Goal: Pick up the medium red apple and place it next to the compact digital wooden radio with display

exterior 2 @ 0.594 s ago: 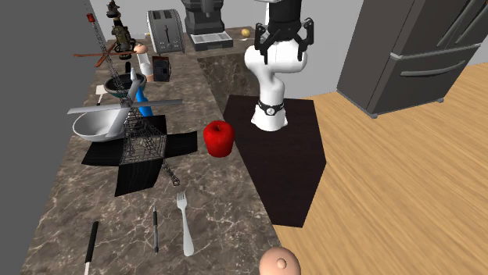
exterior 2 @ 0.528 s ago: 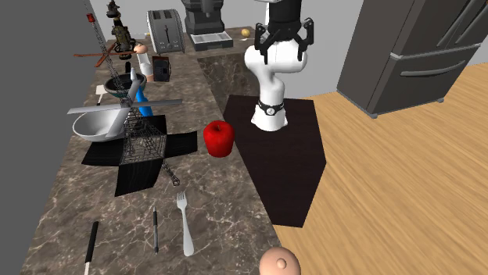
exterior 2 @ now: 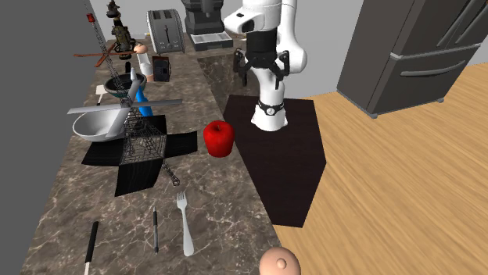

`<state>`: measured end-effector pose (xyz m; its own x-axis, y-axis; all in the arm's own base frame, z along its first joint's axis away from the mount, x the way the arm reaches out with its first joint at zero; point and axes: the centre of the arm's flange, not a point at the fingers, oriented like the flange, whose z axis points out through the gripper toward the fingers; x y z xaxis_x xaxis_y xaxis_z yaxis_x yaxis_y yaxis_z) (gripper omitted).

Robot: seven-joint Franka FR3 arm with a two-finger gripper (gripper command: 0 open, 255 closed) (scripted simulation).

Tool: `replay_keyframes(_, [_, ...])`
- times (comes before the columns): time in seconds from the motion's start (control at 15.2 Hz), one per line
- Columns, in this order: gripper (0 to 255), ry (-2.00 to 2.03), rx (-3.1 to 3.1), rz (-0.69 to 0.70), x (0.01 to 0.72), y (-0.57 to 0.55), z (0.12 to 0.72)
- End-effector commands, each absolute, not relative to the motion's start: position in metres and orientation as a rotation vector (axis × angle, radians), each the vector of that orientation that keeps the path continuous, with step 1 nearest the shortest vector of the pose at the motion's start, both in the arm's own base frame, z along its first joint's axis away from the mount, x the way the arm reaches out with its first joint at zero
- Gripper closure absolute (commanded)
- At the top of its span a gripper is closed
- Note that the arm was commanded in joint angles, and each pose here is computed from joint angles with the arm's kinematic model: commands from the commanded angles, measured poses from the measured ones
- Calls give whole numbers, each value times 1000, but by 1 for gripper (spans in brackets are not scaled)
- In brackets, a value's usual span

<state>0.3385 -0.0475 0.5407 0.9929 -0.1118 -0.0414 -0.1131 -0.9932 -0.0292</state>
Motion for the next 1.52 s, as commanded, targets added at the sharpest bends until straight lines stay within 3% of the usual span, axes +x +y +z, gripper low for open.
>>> replay_keyframes(0.0, [0, 299, -3112, 40, 346, -68, 529])
replay_keyframes(0.66, [0, 894, -3074, -48, 360, -160, 458])
replay_keyframes(1.45, [0, 894, -3074, -48, 361, -163, 418])
